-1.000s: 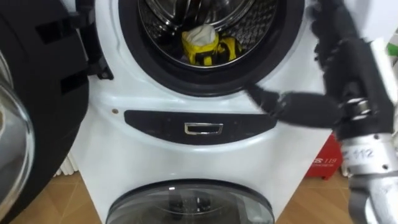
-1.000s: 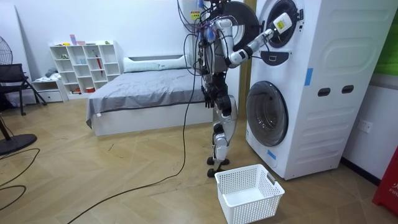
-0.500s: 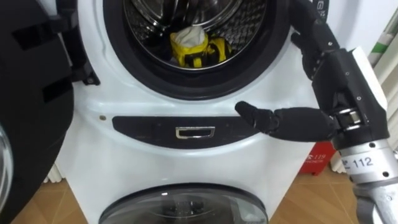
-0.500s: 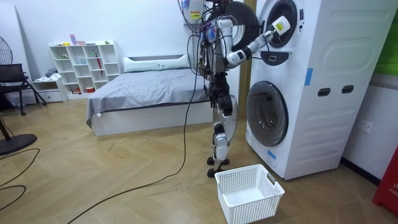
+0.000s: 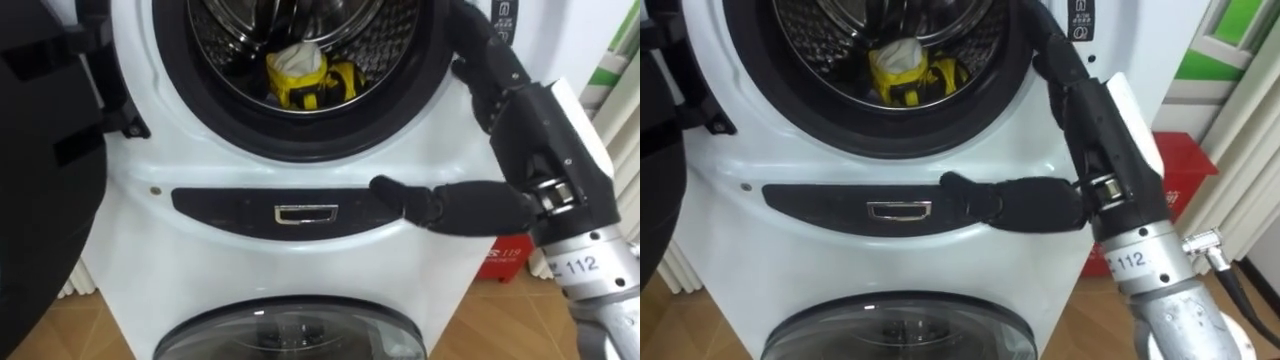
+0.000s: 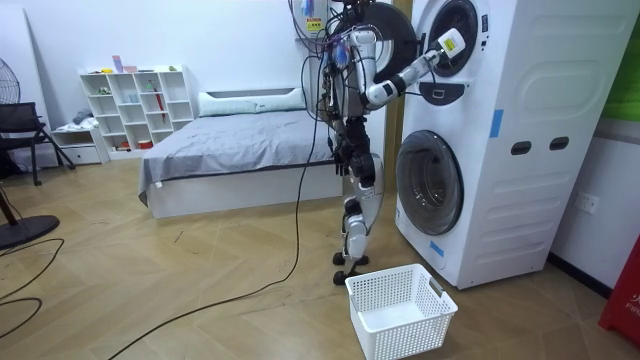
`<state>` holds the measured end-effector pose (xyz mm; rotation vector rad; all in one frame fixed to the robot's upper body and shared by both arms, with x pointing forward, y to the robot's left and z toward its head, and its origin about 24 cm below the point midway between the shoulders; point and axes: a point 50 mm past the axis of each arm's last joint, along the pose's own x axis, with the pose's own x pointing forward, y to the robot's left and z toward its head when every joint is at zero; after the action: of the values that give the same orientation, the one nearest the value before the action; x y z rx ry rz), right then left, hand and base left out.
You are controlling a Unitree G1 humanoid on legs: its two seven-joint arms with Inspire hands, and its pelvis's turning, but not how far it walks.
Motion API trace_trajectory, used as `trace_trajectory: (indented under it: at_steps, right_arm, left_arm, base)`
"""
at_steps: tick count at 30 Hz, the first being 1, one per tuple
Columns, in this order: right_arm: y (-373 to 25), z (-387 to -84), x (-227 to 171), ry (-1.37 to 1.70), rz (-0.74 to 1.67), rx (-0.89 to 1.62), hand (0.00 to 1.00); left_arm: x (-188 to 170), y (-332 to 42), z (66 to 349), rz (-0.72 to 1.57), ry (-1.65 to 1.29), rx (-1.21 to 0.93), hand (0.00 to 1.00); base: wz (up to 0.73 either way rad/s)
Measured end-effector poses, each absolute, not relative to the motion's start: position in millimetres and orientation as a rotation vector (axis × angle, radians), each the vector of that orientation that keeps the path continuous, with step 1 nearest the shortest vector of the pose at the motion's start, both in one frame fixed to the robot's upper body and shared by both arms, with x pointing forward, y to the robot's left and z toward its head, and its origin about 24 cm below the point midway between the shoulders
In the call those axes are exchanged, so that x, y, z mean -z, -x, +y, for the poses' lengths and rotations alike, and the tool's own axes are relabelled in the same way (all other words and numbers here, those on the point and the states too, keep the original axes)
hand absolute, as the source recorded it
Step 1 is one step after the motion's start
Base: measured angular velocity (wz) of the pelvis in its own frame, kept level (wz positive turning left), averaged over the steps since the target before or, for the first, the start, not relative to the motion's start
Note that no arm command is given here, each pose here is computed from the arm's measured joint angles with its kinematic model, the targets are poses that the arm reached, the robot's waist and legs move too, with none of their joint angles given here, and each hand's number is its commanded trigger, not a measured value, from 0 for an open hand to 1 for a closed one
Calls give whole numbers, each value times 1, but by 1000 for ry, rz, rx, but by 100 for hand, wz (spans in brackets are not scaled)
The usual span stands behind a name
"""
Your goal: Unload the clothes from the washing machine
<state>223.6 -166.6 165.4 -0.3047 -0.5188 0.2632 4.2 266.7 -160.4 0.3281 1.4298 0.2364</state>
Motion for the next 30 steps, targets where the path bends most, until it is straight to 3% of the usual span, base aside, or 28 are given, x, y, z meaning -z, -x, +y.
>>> trace_trajectory:
  at_steps: [30]
  right_arm:
    - [-224, -161, -166, 284, -516, -315, 0]
  left_arm:
    - [158, -14, 273, 1396, -362, -187, 0]
  base:
    - [0]
